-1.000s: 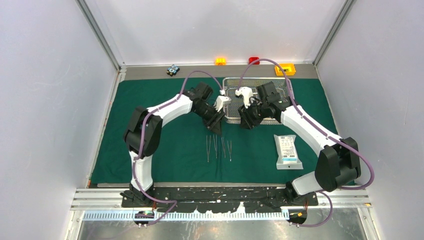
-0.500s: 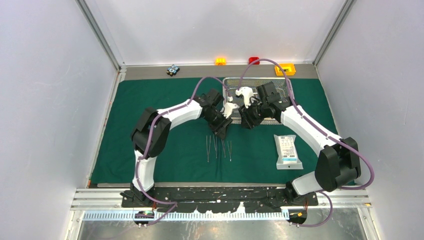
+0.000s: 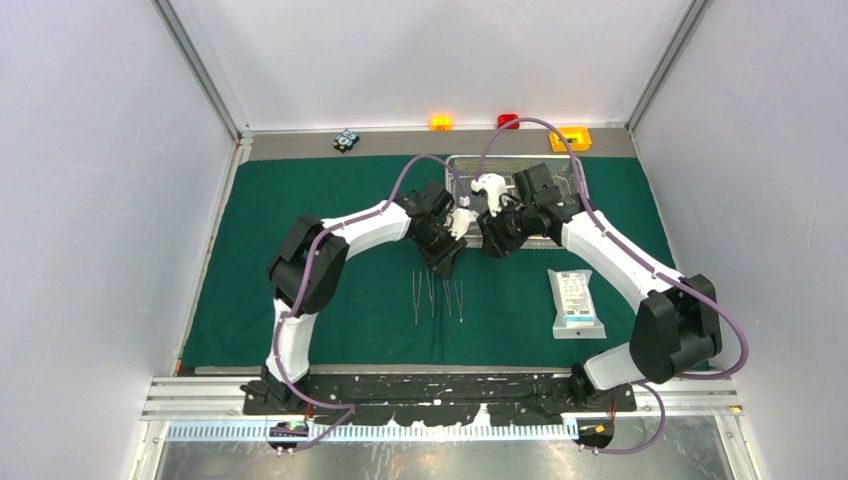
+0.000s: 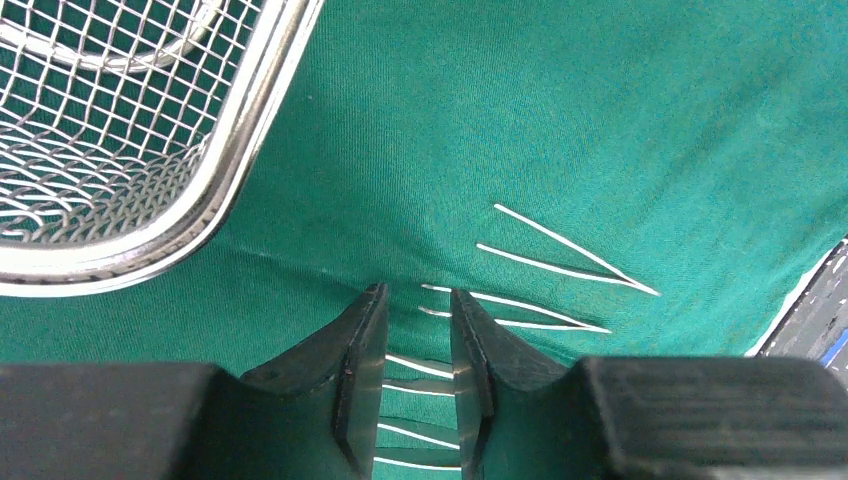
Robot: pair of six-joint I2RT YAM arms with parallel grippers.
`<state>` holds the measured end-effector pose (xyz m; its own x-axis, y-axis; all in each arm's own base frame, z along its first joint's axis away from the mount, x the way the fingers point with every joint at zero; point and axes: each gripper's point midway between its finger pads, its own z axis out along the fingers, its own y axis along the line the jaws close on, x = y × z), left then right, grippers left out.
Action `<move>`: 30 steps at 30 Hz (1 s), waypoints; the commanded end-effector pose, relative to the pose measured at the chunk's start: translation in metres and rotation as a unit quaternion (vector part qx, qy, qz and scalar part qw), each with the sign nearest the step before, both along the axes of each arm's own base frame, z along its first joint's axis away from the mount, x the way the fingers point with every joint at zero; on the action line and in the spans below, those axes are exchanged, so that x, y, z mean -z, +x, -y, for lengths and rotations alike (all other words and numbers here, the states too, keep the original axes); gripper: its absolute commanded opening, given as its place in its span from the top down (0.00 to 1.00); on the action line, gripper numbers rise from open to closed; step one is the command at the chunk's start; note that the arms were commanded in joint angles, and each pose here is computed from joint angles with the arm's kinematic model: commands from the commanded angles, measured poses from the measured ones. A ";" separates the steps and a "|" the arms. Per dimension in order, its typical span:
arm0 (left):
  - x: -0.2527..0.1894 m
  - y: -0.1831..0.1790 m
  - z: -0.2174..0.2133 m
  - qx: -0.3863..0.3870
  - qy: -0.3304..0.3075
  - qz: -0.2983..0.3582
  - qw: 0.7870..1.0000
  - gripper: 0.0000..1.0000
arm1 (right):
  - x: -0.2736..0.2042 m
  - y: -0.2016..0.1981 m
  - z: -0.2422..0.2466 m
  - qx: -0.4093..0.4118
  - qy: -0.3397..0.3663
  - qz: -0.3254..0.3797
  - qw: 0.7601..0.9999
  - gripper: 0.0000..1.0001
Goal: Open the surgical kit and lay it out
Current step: Place the medical item in the surgical kit.
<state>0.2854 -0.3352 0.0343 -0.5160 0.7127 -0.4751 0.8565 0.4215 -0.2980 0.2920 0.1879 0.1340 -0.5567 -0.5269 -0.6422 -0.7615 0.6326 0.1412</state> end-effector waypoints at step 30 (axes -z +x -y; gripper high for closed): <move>-0.011 -0.010 0.016 0.061 -0.035 -0.009 0.997 0.99 | -0.002 0.005 -0.001 -0.003 0.002 0.016 1.000 0.58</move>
<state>0.2753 -0.3405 0.0332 -0.4881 0.7325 -0.4746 0.8699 0.3641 -0.3327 0.2916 0.1877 0.1333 -0.5573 -0.5279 -0.6409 -0.7617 0.6323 0.1416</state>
